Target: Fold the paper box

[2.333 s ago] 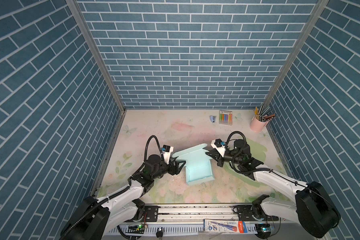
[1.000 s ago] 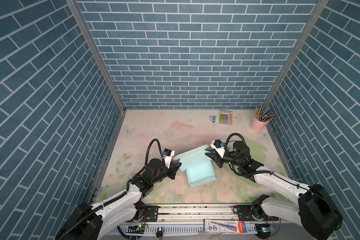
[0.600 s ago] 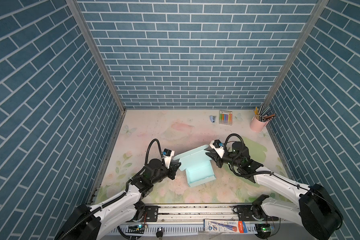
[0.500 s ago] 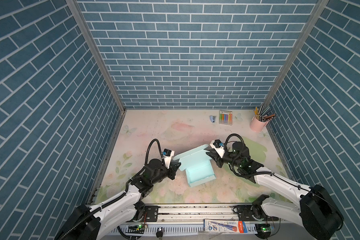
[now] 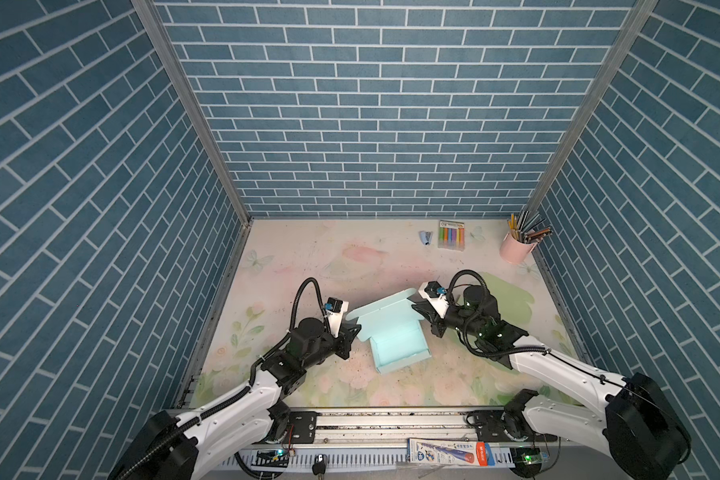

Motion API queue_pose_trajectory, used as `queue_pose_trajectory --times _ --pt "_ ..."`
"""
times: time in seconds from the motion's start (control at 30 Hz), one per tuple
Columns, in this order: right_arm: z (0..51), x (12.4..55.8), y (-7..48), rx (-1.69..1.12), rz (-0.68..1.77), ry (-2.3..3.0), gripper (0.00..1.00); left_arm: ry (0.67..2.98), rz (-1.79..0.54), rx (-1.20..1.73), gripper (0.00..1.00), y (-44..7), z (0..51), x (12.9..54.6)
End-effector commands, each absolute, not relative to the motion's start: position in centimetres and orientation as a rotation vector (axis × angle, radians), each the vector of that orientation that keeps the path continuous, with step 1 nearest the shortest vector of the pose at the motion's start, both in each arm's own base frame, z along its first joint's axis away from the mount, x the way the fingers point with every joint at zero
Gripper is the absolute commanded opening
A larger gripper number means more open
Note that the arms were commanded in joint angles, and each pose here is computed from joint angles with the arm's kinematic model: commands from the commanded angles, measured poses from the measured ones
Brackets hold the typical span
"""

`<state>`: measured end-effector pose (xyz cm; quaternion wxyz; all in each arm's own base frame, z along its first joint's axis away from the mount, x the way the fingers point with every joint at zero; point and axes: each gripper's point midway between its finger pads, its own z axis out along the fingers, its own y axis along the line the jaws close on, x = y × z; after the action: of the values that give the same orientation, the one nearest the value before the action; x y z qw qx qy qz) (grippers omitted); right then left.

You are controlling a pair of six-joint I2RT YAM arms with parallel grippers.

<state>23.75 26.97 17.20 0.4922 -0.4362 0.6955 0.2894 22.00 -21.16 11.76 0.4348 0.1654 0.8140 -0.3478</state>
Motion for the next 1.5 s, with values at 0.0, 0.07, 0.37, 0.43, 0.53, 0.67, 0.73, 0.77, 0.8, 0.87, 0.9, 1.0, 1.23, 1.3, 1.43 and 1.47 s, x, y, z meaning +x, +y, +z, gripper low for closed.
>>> queue_pose_trajectory --times 0.0,0.07,0.37,0.43,0.53,0.67,0.73,0.77,0.8,0.87,0.9,1.0,1.23,1.3,1.43,1.47 --pt "18.5 23.9 27.2 -1.061 0.656 1.647 0.04 2.002 -0.827 0.401 0.00 -21.0 13.1 22.6" --pt "18.6 23.7 27.6 -1.067 0.643 1.644 0.04 1.989 -0.817 0.391 0.00 -21.0 13.8 22.9" --pt "18.2 24.7 30.1 -0.990 0.600 1.694 0.02 1.906 -0.763 0.282 0.00 -20.7 16.9 25.3" --pt "18.1 25.0 30.8 -0.980 0.586 1.702 0.01 1.897 -0.748 0.267 0.00 -20.7 17.2 25.9" --pt "17.7 25.2 32.0 -0.980 0.549 1.720 0.02 1.886 -0.737 0.252 0.00 -20.9 17.4 26.6" --pt "15.9 25.3 33.2 -1.008 0.496 1.783 0.03 1.863 -0.722 0.235 0.00 -21.2 17.8 27.2" --pt "15.3 24.9 33.6 -1.023 0.514 1.795 0.04 1.849 -0.720 0.230 0.00 -21.3 18.1 27.5" --pt "15.2 24.7 33.8 -1.030 0.532 1.794 0.05 1.844 -0.715 0.226 0.00 -21.3 18.2 27.6" --pt "15.1 24.4 34.0 -1.036 0.551 1.792 0.06 1.843 -0.708 0.225 0.00 -21.3 18.2 27.8" --pt "15.3 23.7 34.4 -1.040 0.603 1.789 0.07 1.827 -0.702 0.223 0.00 -21.4 18.7 28.1" --pt "15.4 23.5 34.5 -1.042 0.629 1.785 0.08 1.821 -0.700 0.222 0.00 -21.5 18.9 28.2" --pt "15.6 22.9 35.0 -1.038 0.689 1.783 0.10 1.801 -0.695 0.219 0.00 -21.6 19.6 28.6" --pt "15.5 23.7 35.8 -1.010 0.702 1.843 0.11 1.767 -0.691 0.209 0.00 -21.9 20.4 28.8" --pt "15.5 24.2 36.1 -0.980 0.704 1.869 0.11 1.764 -0.687 0.204 0.00 -22.0 20.4 28.8" --pt "15.4 24.2 37.1 -0.969 0.757 1.883 0.12 1.761 -0.691 0.204 0.00 -22.3 20.0 28.8" --pt "15.3 24.5 37.0 -0.935 0.757 1.904 0.12 1.763 -0.690 0.206 0.00 -22.3 19.9 28.7"
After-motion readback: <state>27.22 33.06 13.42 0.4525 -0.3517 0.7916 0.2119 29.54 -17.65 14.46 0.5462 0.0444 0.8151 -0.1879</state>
